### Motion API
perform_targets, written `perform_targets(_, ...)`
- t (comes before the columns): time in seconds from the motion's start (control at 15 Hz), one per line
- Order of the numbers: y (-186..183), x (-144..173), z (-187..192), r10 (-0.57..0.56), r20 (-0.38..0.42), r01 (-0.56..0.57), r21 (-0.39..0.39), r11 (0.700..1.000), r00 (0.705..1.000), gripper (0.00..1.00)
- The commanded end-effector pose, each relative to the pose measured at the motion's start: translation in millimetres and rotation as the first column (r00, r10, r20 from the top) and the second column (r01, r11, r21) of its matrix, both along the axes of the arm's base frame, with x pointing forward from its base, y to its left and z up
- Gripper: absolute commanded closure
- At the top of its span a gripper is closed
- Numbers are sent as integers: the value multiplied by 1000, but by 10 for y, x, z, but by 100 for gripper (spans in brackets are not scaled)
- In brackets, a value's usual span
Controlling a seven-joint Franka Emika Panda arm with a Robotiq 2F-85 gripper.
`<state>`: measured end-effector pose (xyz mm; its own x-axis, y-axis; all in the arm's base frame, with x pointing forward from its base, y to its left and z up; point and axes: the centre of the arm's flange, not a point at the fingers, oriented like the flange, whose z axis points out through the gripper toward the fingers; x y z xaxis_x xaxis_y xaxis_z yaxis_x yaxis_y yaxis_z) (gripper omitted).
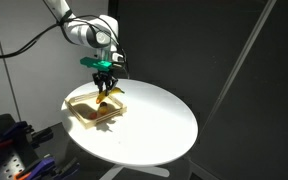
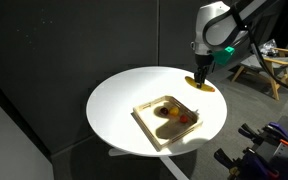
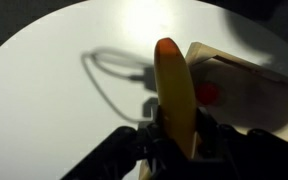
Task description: Remove the banana from the box
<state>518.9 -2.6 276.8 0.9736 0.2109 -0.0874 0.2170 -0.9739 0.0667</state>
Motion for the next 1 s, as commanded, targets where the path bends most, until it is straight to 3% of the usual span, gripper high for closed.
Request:
perform_targets(0.0,-286,-47,24,-35,-2,35,29,999,999,86)
perform_targets(0.93,-894,77,-649,-105,-17,106,17,994,994,86)
